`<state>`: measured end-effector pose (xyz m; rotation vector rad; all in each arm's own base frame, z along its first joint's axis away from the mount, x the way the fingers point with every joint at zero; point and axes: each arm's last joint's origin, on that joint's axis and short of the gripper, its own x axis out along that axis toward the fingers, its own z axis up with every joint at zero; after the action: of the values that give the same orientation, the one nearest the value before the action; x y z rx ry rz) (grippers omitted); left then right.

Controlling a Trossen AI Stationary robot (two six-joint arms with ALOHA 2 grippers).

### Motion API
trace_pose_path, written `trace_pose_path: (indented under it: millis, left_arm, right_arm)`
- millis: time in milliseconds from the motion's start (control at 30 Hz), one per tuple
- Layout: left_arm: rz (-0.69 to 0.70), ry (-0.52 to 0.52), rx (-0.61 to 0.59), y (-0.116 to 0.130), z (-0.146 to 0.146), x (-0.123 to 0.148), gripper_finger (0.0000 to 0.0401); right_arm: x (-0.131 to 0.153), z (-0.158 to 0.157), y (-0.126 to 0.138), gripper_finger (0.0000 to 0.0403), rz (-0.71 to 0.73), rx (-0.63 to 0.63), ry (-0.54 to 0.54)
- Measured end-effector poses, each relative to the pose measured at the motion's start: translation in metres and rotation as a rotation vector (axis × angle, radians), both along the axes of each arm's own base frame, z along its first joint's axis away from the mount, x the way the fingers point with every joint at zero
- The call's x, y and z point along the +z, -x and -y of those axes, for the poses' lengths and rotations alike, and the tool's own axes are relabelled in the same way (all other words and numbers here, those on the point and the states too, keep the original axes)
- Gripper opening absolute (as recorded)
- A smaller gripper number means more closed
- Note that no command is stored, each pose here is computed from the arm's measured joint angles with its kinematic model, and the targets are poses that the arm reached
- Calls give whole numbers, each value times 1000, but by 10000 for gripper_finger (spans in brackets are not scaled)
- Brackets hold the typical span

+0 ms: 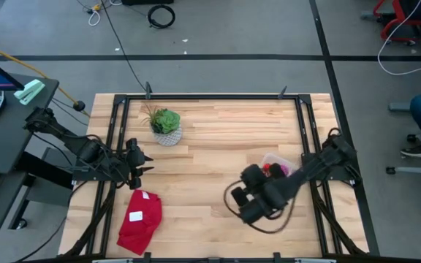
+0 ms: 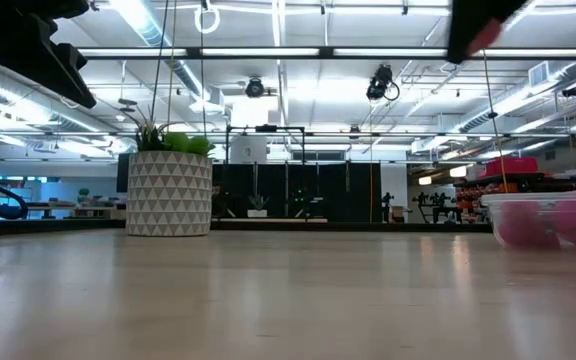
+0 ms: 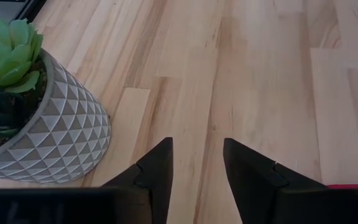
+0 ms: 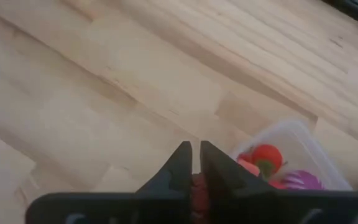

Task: Pick and placing Produce into tupperware
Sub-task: Put the pink peach into the transparent bin

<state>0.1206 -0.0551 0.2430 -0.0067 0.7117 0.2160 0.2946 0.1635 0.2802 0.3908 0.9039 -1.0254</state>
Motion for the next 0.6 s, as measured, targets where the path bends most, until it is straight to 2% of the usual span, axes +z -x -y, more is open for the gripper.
trace_pose_path:
  millis: [133,400,600]
  left_arm:
    - [-6,-3,0,0,0,0,153]
    - [-4,1,4,0,0,0,146]
    - [-3,1,4,0,0,0,140]
  right_arm:
    - [-17,1,27,22,-9,-117,12]
    - [-73,10,86,32,-178,-411,-38]
    - [-78,17,103,32,-182,-437,-10]
